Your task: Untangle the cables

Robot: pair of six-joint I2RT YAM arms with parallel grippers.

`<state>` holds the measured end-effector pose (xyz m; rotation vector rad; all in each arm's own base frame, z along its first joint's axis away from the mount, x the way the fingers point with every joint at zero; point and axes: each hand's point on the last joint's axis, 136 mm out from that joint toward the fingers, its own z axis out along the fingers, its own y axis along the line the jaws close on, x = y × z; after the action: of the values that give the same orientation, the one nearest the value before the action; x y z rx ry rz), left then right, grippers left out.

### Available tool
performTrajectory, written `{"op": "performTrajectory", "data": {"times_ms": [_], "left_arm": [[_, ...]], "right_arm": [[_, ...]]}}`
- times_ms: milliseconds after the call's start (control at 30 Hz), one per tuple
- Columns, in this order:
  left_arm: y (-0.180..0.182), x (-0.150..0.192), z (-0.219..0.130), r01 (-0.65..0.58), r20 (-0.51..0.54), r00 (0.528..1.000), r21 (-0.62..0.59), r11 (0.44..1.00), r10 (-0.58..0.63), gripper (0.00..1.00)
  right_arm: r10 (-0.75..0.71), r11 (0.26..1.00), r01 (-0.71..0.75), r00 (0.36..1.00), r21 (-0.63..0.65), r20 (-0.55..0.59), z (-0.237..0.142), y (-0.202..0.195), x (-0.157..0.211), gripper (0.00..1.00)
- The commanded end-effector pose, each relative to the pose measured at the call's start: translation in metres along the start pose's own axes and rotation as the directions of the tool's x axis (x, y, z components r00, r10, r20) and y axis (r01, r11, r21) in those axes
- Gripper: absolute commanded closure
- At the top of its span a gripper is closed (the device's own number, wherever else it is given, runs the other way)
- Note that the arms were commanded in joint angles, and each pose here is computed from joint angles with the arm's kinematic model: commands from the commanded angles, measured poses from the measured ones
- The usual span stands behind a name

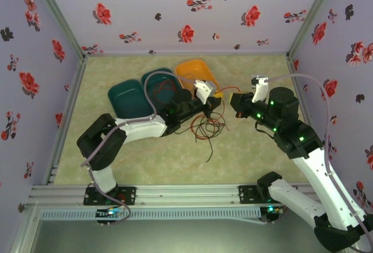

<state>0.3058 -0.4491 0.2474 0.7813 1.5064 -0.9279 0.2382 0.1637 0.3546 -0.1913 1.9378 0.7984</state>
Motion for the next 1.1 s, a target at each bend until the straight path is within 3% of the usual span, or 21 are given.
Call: {"op": "performTrajectory", "data": {"times_ms": [0, 200, 400, 567, 767, 933, 1067], "left_arm": [[-0.001, -0.033, -0.013, -0.025, 0.089, 0.996, -0.034, 0.999, 0.028, 1.0], [0.01, -0.047, -0.029, -0.043, 0.066, 0.997, -0.124, 0.991, 0.051, 1.0], [0.005, -0.081, -0.051, -0.03, 0.101, 0.994, -0.13, 0.991, 0.044, 1.0], [-0.002, -0.099, -0.063, -0.03, 0.121, 0.992, -0.114, 0.993, 0.044, 1.0], [-0.008, -0.106, -0.07, -0.034, 0.135, 0.99, -0.092, 0.995, 0.046, 1.0], [-0.01, -0.109, -0.074, -0.037, 0.144, 0.988, -0.087, 0.996, 0.049, 1.0], [-0.011, -0.111, -0.076, -0.04, 0.151, 0.987, -0.082, 0.996, 0.052, 1.0]], "right_arm": [[-0.027, 0.998, 0.025, 0.999, 0.049, 0.045, -0.01, -0.006, -0.008, 0.66], [-0.055, 0.996, 0.051, 0.997, 0.078, 0.052, -0.019, -0.008, -0.012, 0.41], [-0.092, 0.987, 0.075, 0.988, 0.138, 0.121, -0.039, -0.013, -0.024, 0.27], [-0.074, 0.973, 0.025, 0.976, 0.23, 0.206, -0.053, -0.03, -0.034, 0.21], [-0.032, 0.887, -0.091, 0.966, 0.453, 0.255, -0.066, -0.077, -0.028, 0.17], [0.016, 0.843, -0.111, 0.983, 0.526, 0.182, -0.052, -0.095, -0.01, 0.16], [0.09, 0.823, -0.1, 0.995, 0.559, 0.045, -0.022, -0.105, 0.013, 0.16]]}}
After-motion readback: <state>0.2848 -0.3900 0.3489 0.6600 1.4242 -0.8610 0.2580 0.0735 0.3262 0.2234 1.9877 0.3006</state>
